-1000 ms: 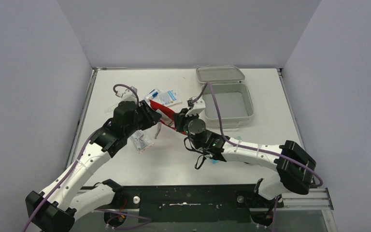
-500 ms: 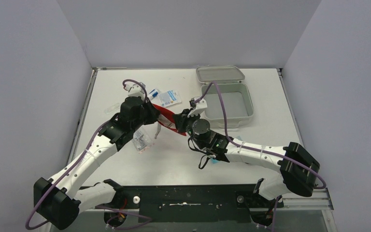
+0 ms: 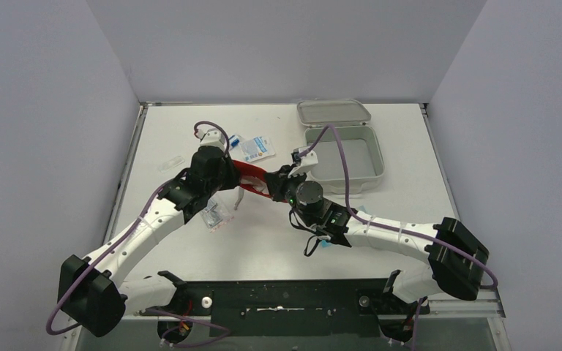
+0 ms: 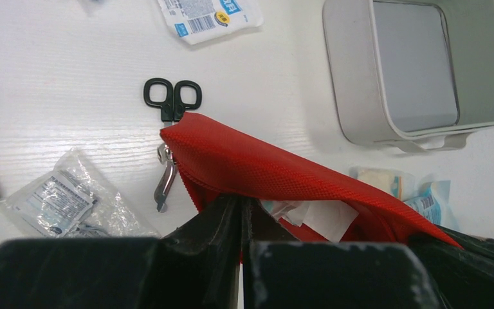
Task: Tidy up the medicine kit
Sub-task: Place the medical item at the medicine pouch.
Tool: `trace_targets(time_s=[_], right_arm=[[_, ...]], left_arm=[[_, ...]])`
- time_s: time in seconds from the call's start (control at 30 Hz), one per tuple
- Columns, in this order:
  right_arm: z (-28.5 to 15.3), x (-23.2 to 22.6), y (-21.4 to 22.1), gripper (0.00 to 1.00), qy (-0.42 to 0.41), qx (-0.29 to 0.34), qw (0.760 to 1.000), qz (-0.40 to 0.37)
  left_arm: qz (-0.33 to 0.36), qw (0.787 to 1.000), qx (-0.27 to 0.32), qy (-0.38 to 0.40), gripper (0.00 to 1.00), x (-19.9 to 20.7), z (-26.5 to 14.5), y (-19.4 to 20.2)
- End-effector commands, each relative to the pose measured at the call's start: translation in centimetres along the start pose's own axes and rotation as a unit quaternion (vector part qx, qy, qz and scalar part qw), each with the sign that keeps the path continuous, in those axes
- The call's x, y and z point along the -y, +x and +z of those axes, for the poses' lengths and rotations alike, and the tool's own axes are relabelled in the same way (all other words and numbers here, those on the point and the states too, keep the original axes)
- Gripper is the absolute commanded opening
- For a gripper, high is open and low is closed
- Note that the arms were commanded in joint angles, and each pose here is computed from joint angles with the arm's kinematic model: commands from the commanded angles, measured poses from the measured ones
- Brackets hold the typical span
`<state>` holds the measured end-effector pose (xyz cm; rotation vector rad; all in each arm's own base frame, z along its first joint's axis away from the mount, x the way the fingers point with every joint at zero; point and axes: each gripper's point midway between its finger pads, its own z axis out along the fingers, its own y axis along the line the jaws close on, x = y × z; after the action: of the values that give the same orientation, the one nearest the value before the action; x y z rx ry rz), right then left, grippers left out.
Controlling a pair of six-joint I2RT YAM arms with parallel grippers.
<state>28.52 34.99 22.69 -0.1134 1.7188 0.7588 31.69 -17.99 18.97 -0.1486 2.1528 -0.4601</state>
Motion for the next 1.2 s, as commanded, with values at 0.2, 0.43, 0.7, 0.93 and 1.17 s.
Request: trace_targets(time_s=[0.2,0.43,0.7,0.93,1.17], right_arm=[[0.0,-0.8,-3.0,0.0,-0.008,0.041,0.999,0.026],[0.1,0.2,-2.5,0.0,0.025,0.027,0.999,0.017],[0.3,1.8,-3.3,0.0,0.068,-0.023,0.996,0.057],[-0.3,1.1,-4.2,0.0,0.023,-0.015,0.997,0.072],[-0.9,-0.3,-4.7,0.0,-0.028,0.002,0.995,0.094]], left_arm=[[-0.012,0.99,0.018,0.143,0.0,5.6,-2.1,-2.6],[0.02,0.993,0.044,0.106,0.11,4.7,-3.9,-5.2],[0.037,0.996,0.029,0.079,0.3,3.4,-4.0,-4.4],[0.075,0.992,-0.018,0.102,0.4,4.2,-3.0,-3.0],[0.078,0.993,-0.018,0.09,0.4,3.3,-1.3,-1.9]])
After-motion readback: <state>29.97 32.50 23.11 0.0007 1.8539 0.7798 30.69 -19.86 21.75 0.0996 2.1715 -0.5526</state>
